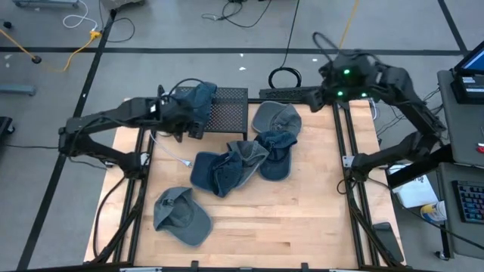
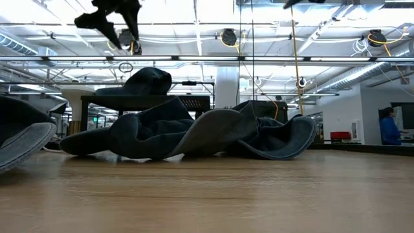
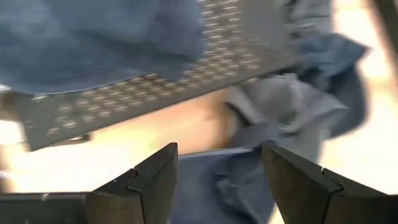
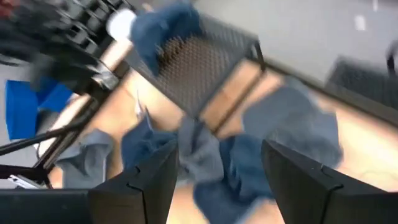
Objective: Pick & Place hat
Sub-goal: Stack the right blue cap on the other blue cap on the shelf
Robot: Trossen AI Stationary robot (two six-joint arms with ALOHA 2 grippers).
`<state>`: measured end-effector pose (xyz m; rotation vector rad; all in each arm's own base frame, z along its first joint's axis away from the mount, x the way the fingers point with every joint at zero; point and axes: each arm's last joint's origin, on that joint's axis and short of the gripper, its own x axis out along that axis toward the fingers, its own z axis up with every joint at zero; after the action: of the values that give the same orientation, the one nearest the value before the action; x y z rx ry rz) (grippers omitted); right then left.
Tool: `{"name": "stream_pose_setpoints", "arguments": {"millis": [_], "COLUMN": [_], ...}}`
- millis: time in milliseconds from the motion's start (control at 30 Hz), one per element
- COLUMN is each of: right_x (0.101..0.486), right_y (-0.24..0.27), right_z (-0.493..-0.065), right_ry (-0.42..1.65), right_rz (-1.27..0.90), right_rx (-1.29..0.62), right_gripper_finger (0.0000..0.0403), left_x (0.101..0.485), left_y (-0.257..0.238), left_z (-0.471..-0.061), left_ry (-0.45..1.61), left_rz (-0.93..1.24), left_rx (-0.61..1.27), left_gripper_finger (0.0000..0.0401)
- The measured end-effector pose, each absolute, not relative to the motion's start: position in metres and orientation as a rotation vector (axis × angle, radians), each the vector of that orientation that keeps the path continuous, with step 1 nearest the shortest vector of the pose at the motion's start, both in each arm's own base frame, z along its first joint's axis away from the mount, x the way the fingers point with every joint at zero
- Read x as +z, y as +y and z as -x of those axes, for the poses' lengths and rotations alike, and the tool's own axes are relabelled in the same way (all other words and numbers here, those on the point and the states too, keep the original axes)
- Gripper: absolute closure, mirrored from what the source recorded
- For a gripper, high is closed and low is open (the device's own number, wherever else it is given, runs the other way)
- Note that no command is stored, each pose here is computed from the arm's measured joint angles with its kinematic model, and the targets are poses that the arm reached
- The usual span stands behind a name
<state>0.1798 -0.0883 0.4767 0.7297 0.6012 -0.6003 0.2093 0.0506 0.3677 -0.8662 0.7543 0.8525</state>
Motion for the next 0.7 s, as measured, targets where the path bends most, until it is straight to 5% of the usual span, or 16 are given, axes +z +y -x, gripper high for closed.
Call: {"name": "stream_pose_setpoints", "arguments": {"millis": [700], "right_x": [0.395], "right_y": [-0.029], "right_z": [-0.233], "right_ry": [0.887], "right_rz": [-0.885], "right_rx": [-1.005], "right_gripper_finger": [0.0175], "left_x": [0.445], "left_y": [0.015], "left_z": [-0.173], "left_ry": [0.232], "left_rz": [0.712], "left_rx": [0.250], "left_gripper_finger": [0.0162]}}
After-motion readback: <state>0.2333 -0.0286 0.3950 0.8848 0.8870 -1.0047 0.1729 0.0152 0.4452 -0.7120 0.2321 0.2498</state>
